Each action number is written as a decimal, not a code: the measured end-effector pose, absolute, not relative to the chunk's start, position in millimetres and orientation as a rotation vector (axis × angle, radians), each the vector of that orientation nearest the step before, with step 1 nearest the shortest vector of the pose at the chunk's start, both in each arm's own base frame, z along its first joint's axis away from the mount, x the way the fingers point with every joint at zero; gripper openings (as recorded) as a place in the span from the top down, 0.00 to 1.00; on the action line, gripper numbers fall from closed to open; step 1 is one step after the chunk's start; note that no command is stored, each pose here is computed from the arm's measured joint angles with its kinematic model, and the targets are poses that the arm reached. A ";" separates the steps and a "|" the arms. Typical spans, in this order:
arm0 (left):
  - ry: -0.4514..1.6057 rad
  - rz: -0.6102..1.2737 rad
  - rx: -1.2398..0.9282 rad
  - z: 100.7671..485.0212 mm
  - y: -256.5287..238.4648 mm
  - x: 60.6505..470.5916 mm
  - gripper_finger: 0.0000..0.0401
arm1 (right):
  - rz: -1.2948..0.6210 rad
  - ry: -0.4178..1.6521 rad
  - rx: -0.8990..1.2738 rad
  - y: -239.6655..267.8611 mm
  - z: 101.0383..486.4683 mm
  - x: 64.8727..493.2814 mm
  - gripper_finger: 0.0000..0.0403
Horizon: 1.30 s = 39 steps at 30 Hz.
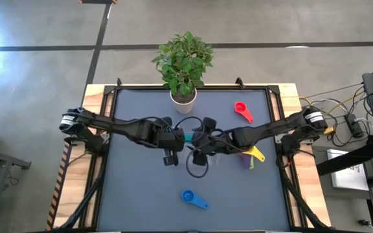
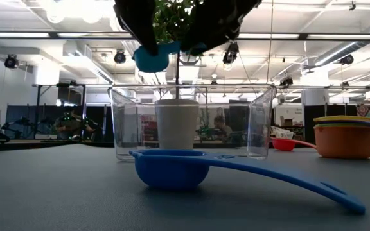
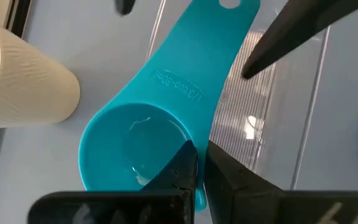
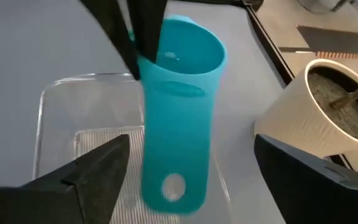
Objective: Nest measuring cups in basket
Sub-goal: Stack the light blue measuring cup on top of the yellow measuring cup
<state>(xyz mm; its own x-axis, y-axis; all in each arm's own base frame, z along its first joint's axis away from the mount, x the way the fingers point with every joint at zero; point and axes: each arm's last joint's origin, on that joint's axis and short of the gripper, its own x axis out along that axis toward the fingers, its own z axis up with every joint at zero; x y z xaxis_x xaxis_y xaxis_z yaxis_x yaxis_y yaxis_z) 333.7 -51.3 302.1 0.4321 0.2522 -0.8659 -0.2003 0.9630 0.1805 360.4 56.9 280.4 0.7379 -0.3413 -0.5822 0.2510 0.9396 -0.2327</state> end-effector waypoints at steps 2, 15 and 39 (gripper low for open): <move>1.086 0.279 0.054 302.2 -52.4 333.8 1.00 | -0.329 0.666 -0.152 54.1 280.3 365.3 0.16; 1.075 0.257 0.075 300.0 -56.1 335.8 1.00 | -0.279 0.688 -0.120 48.7 279.4 379.0 0.31; 1.047 0.265 0.046 300.2 -57.7 338.5 0.98 | -0.249 0.743 -0.134 47.1 279.7 374.0 0.69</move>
